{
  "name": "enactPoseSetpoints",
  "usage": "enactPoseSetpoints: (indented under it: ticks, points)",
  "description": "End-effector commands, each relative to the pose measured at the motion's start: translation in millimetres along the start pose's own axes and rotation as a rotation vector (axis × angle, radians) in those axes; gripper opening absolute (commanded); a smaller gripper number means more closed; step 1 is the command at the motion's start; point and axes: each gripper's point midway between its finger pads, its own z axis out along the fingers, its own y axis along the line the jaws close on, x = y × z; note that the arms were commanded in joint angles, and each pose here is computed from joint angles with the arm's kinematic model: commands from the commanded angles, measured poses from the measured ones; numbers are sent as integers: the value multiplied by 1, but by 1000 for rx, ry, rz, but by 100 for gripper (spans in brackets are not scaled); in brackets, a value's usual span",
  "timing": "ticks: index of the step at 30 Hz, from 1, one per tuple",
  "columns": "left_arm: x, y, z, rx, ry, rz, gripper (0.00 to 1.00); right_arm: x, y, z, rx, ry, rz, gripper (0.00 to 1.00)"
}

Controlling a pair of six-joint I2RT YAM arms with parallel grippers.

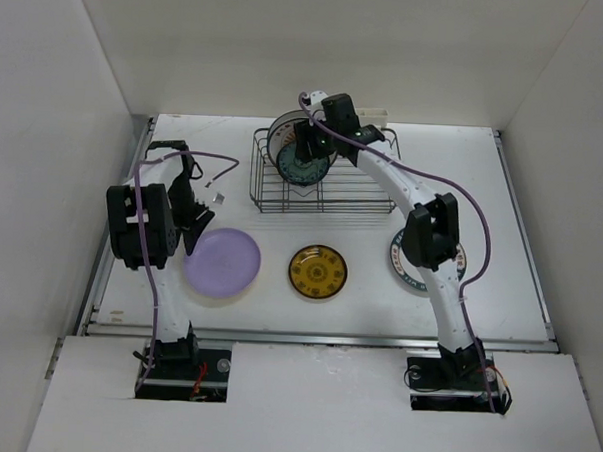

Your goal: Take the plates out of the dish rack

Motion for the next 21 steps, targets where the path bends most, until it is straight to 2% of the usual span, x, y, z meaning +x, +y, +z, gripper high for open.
enactPoseSetpoints:
  ticks: [1,5,10,11,13,14,16,21]
  points:
    - [22,-9,-13,23,88,6,47,-45,-12,-6,72,-142,-12,67]
    - [19,-7,-20,6,60,7,55,-34,-17,8,109,-124,-12,67]
    - [10,-14,-55,5,-21,-35,58,-45,-10,-1,136,-134,-58,67]
    - [-4,-13,-77,-15,-108,-29,58,-58,-7,-17,136,-155,-71,67]
    - [-25,-23,-94,43,-211,-67,61,-72,13,-33,91,-179,-121,67]
    - [-41,-22,-117,23,-311,-73,62,-75,14,-39,91,-185,-122,67]
    - [-68,-35,-129,52,-392,-70,63,-95,19,-60,107,-241,-141,67]
    - [-144,-58,-145,74,-589,-82,70,-95,7,-58,170,-253,-189,67]
